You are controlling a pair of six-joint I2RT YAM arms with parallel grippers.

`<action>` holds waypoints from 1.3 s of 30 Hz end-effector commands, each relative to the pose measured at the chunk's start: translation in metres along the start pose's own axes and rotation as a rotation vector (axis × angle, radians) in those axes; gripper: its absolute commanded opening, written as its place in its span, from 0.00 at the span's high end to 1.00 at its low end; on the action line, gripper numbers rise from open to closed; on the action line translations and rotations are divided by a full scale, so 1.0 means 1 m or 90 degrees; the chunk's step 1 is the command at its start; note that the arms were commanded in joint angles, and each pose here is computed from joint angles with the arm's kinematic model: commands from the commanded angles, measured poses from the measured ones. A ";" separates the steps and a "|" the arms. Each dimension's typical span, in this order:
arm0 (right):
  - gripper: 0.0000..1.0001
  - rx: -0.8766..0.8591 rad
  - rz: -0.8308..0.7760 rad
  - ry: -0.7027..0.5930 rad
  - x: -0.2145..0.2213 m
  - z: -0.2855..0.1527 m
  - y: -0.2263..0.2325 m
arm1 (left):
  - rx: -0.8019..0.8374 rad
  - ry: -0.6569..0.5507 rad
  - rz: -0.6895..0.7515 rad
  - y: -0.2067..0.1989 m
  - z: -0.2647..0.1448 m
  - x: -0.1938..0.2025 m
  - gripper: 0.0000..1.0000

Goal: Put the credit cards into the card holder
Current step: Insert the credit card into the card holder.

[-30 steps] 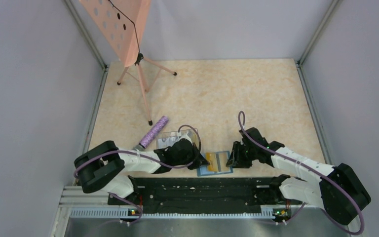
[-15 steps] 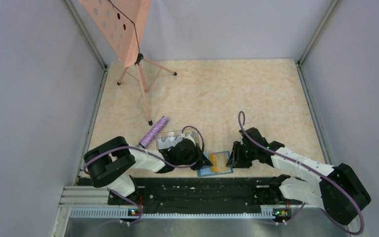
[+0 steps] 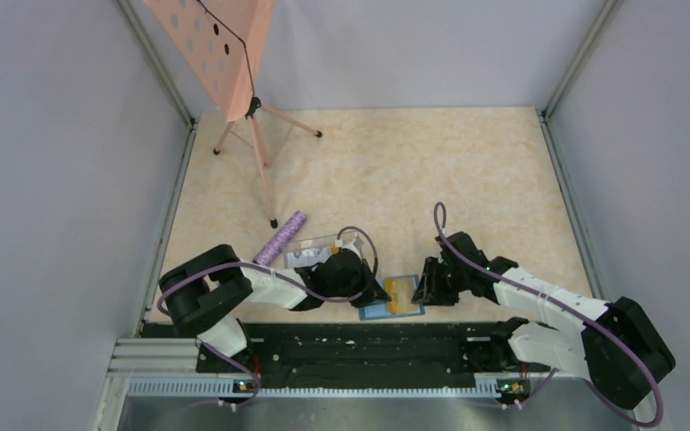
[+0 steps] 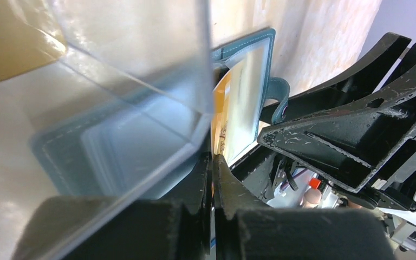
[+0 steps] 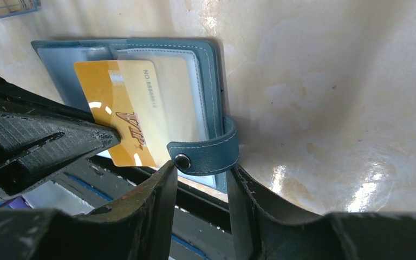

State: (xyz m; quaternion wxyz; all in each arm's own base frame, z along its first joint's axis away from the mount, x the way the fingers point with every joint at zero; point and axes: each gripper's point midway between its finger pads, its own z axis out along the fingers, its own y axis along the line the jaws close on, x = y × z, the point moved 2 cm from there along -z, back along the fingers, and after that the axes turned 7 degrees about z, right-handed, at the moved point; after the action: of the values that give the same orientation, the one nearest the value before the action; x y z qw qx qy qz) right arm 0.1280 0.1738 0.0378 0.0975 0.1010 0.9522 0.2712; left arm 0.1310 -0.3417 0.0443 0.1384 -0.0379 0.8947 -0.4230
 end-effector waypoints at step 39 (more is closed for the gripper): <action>0.62 -0.010 -0.011 0.002 -0.002 0.002 0.003 | -0.128 0.131 0.218 -0.032 0.035 0.003 0.62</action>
State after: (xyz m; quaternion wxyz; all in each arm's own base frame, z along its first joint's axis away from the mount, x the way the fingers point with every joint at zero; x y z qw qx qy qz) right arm 0.1268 0.1752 0.0376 0.0936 0.0956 0.9519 0.2758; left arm 0.1376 -0.3679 0.0462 0.1147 0.1295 0.9464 -0.2728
